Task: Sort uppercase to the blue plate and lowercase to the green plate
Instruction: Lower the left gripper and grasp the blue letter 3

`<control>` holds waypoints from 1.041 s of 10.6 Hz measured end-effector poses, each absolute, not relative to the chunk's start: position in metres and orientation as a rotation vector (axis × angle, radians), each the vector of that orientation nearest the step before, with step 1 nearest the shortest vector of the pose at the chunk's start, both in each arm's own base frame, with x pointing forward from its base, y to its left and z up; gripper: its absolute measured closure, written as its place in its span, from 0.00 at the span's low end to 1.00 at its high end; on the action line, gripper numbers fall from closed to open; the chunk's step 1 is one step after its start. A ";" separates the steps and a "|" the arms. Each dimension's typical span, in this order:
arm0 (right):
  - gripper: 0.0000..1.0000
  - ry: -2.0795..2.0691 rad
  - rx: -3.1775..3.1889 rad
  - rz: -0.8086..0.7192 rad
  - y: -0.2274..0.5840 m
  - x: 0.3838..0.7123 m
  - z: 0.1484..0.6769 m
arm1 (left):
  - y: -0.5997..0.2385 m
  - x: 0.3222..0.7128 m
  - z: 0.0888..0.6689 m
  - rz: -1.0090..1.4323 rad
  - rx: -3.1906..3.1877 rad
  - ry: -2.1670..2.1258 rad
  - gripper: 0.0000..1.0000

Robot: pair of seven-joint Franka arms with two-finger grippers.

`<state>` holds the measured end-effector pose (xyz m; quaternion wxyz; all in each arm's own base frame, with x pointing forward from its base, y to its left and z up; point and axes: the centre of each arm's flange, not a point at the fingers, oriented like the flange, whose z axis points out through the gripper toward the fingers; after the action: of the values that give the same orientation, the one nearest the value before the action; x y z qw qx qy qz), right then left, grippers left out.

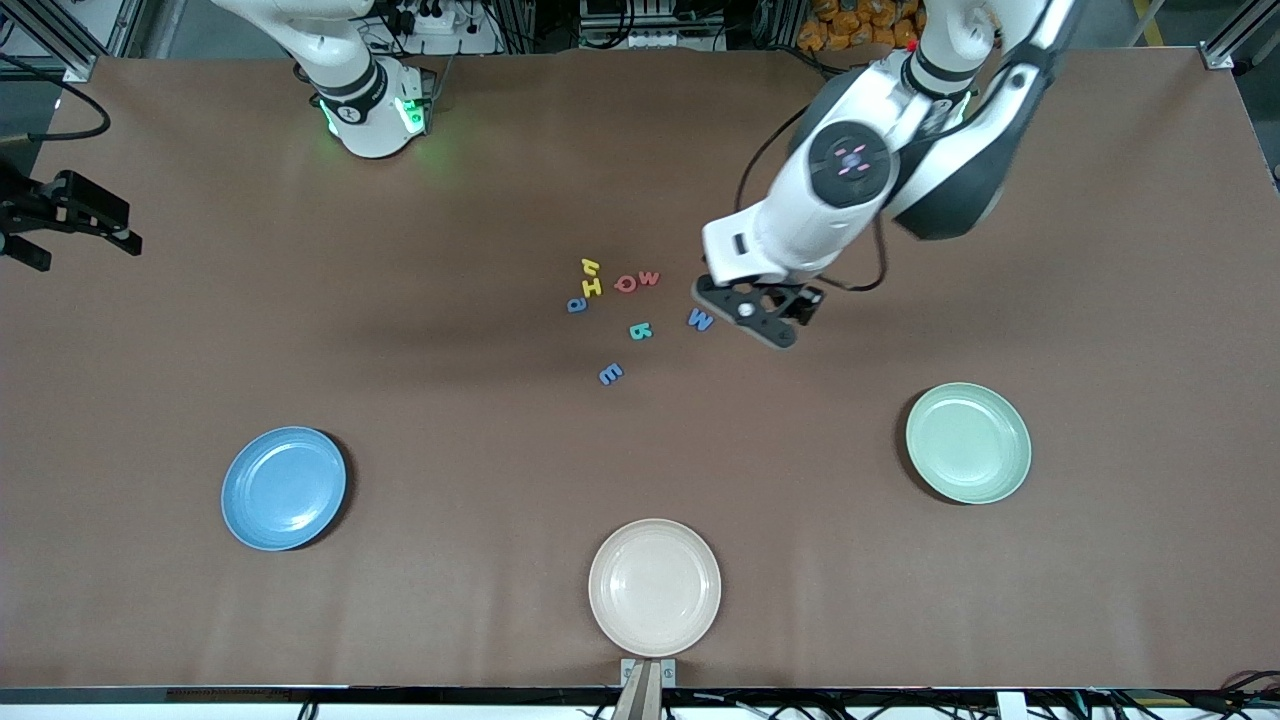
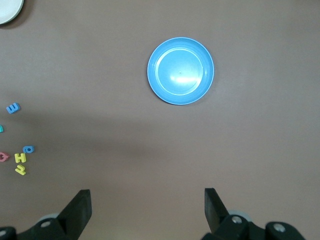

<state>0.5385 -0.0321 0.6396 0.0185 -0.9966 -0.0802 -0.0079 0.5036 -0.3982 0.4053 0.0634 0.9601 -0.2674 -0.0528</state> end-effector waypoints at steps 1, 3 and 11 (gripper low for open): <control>0.00 -0.249 -3.094 -0.025 -0.032 0.539 0.640 | -0.405 0.495 0.384 -0.184 2.917 -0.763 0.00; 0.00 -0.249 -3.094 -0.025 -0.032 0.539 0.640 | -0.428 0.474 0.354 -0.222 2.937 -0.708 0.00; 0.00 -0.251 -3.094 -0.023 -0.031 0.539 0.639 | -0.550 0.449 0.282 0.082 2.817 -0.995 0.01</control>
<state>0.5386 -0.0314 0.6391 0.0186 -0.9965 -0.0808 -0.0074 0.4494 -0.5498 0.2824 0.0762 0.9398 -0.3319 0.0272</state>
